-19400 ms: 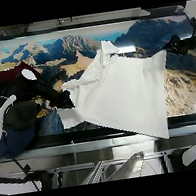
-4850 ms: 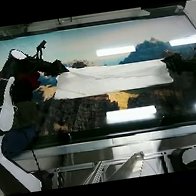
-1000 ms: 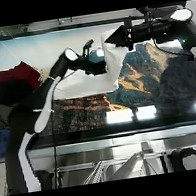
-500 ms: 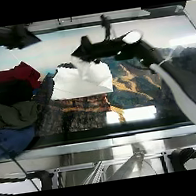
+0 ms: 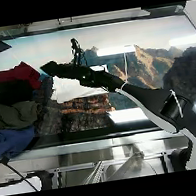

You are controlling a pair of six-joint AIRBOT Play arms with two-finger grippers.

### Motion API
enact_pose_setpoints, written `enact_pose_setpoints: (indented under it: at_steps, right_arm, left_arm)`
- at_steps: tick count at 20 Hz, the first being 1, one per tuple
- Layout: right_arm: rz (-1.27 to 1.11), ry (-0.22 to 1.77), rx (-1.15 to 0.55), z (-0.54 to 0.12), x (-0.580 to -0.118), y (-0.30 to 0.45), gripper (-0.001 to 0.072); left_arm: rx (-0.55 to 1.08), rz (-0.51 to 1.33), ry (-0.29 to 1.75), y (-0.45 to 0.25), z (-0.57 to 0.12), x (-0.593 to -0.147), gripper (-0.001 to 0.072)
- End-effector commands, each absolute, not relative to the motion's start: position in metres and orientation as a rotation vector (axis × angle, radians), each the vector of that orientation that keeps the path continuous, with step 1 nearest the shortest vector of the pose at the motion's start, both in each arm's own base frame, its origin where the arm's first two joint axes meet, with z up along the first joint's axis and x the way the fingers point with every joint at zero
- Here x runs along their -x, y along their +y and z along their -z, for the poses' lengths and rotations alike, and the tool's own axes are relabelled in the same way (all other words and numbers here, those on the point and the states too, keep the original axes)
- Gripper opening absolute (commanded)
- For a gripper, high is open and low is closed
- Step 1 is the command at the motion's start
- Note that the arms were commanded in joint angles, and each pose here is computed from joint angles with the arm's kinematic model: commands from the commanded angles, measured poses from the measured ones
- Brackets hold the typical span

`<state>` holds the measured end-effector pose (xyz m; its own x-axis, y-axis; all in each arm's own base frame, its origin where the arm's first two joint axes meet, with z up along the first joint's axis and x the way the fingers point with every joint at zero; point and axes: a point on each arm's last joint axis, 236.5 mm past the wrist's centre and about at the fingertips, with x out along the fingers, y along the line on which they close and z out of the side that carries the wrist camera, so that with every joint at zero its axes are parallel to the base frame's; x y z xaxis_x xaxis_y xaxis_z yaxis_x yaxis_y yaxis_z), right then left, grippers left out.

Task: Fold the shirts.

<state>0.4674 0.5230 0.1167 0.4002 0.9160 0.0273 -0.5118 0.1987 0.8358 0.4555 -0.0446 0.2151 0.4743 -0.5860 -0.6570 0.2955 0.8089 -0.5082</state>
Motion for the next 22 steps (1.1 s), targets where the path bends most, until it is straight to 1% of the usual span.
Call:
enact_pose_setpoints:
  at_steps: [1, 2, 4, 7, 8, 9, 10, 11, 14, 15, 16, 20, 22]
  right_arm:
    - [-1.141, 0.361, -0.833, -0.176, -0.483, 0.491, 0.0071]
    - [-1.13, 0.387, -0.806, -0.18, -0.49, 0.476, 0.0012]
    - [-1.082, 0.497, -0.716, -0.174, -0.502, 0.438, 0.0014]
    - [-0.96, 0.713, -0.591, -0.151, -0.514, 0.356, 0.0014]
    - [-0.926, 0.795, -0.578, -0.142, -0.514, 0.324, 0.0015]
    - [-0.904, 0.868, -0.578, -0.132, -0.511, 0.298, 0.0058]
    - [-0.87, 0.949, -0.579, -0.117, -0.509, 0.269, 0.0317]
    - [-0.82, 1.024, -0.571, -0.098, -0.508, 0.243, 0.0491]
    - [-0.671, 1.169, -0.543, -0.034, -0.508, 0.189, 0.0512]
    - [-0.648, 1.21, -0.549, -0.013, -0.504, 0.183, 0.0592]
    - [-0.636, 1.256, -0.564, 0.007, -0.499, 0.183, 0.0706]
    - [-0.644, 1.4, -0.599, 0.072, -0.482, 0.208, 0.0706]
    - [-0.679, 1.437, -0.63, 0.09, -0.474, 0.231, 0.0707]
  left_arm:
    - [0.365, 0.583, 1.016, -0.053, -0.184, -0.446, 0.0019]
    - [0.363, 0.593, 1.029, -0.056, -0.179, -0.445, 0.0019]
    - [0.368, 0.595, 1.041, -0.057, -0.175, -0.443, 0.0019]
    - [0.369, 0.595, 1.043, -0.056, -0.175, -0.443, 0.0019]
    - [0.368, 0.598, 1.047, -0.057, -0.175, -0.442, 0.0019]
    - [0.367, 0.6, 1.049, -0.058, -0.175, -0.441, 0.0019]
    - [0.365, 0.602, 1.048, -0.059, -0.175, -0.441, 0.0019]
    - [0.364, 0.605, 1.049, -0.061, -0.175, -0.441, 0.0019]
    - [0.365, 0.602, 1.045, -0.06, -0.175, -0.442, 0.0019]
    - [0.365, 0.603, 1.045, -0.06, -0.175, -0.442, 0.0019]
    - [0.364, 0.605, 1.048, -0.06, -0.175, -0.441, 0.0019]
    - [0.36, 0.612, 1.051, -0.064, -0.175, -0.44, 0.0019]
    - [0.354, 0.62, 1.053, -0.068, -0.175, -0.44, 0.0019]
